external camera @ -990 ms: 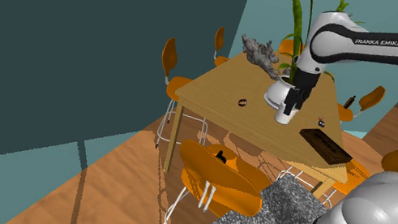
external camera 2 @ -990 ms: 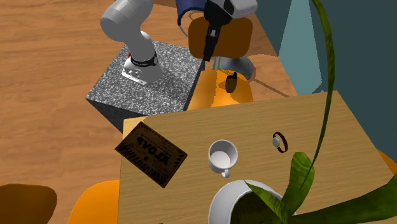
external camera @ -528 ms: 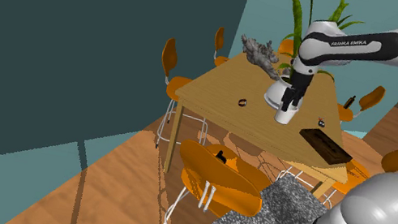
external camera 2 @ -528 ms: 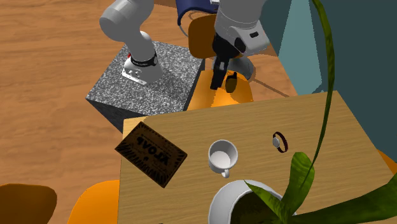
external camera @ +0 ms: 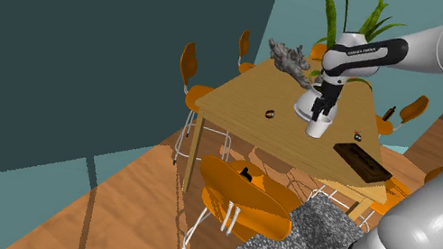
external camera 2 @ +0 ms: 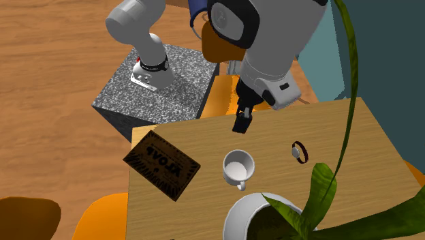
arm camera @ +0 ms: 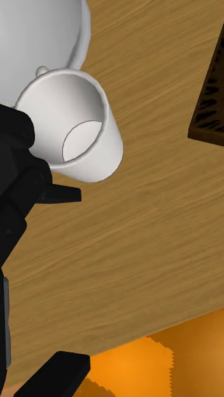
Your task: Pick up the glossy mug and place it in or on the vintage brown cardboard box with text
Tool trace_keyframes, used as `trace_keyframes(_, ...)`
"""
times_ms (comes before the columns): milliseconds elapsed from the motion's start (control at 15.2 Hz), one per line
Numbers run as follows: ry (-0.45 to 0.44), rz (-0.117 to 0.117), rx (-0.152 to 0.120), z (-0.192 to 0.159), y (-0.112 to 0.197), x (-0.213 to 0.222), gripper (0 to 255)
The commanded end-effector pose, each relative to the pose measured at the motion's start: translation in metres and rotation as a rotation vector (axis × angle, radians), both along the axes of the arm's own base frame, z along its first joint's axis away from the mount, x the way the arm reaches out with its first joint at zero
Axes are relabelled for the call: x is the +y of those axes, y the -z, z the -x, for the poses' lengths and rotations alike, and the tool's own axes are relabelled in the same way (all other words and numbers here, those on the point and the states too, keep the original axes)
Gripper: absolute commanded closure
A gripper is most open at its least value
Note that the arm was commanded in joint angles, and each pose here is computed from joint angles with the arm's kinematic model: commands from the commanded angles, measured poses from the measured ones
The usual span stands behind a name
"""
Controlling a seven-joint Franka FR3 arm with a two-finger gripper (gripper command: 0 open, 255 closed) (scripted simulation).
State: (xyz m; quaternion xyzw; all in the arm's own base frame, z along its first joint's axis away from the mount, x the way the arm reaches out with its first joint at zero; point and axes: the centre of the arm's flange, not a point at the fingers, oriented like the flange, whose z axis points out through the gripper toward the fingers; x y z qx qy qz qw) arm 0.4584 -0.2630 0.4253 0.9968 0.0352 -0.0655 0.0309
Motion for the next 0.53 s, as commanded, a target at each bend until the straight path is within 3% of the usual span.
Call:
trace_keyframes(0,0.001,0.008,-0.002,-0.009,0.009,-0.025,0)
trace_keyframes(330,0.006,0.024,-0.007,-0.034,0.028,-0.075,0)
trace_keyframes(462,0.006,0.024,-0.007,-0.033,0.038,-0.076,0)
